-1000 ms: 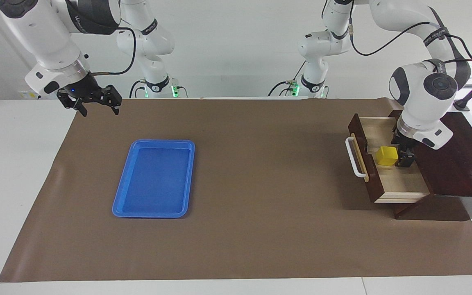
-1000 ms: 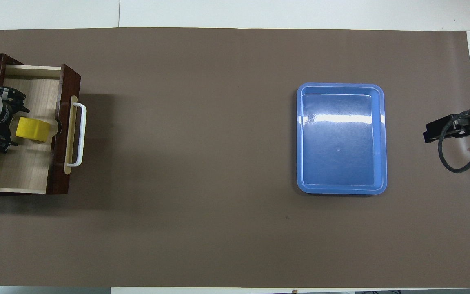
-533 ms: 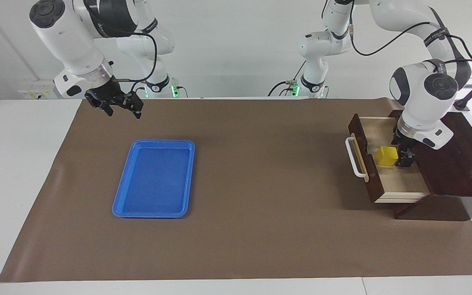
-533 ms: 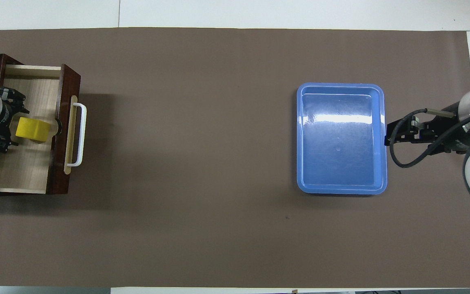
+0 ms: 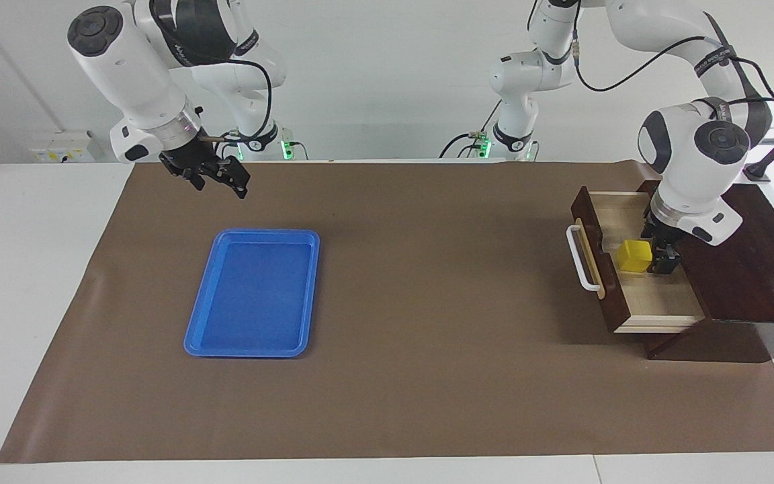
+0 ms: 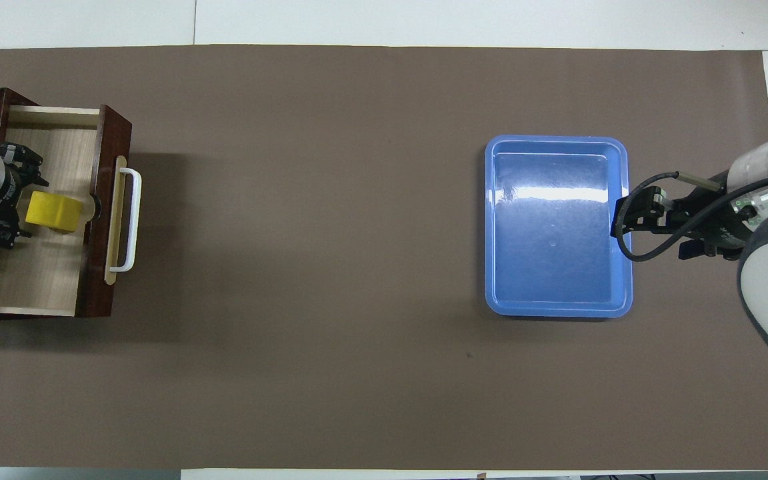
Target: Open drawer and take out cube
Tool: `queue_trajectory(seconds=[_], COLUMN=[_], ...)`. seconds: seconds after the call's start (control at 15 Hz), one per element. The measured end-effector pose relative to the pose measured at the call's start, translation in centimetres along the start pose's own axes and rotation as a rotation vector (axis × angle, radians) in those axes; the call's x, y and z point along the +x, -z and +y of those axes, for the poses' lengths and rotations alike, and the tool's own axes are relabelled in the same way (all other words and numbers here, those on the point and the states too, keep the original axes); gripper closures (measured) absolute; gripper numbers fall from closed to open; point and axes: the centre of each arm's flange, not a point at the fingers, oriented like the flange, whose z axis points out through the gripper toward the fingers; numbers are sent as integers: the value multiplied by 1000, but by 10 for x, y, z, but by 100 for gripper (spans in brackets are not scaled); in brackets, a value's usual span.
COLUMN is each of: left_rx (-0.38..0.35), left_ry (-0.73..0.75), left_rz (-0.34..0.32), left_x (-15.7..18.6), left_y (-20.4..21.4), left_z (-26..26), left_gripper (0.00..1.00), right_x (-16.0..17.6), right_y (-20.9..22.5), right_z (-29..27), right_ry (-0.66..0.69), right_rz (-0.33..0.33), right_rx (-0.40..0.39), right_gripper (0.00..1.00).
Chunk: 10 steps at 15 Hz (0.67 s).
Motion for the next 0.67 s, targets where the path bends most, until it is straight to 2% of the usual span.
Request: queue_trajectory(seconds=[0.07,0.2,0.4,0.67], left_rx=[0,0,-1,-1], left_ry=[0,-2,-4,-5], left_rz=[0,0,2,2], left_x=[0,0,0,-1], left_y=[0,0,1,1], left_z=[0,0,0,0], left_gripper=[17,37,44,44], right_x=[0,0,0,0], right_y=[0,-1,-1,-1], right_z=[0,0,0,0], right_ry=[0,-1,-1,-1], right_rz=[1,1,1,0], right_rx=[0,1,0,0], right_gripper=[0,0,0,0])
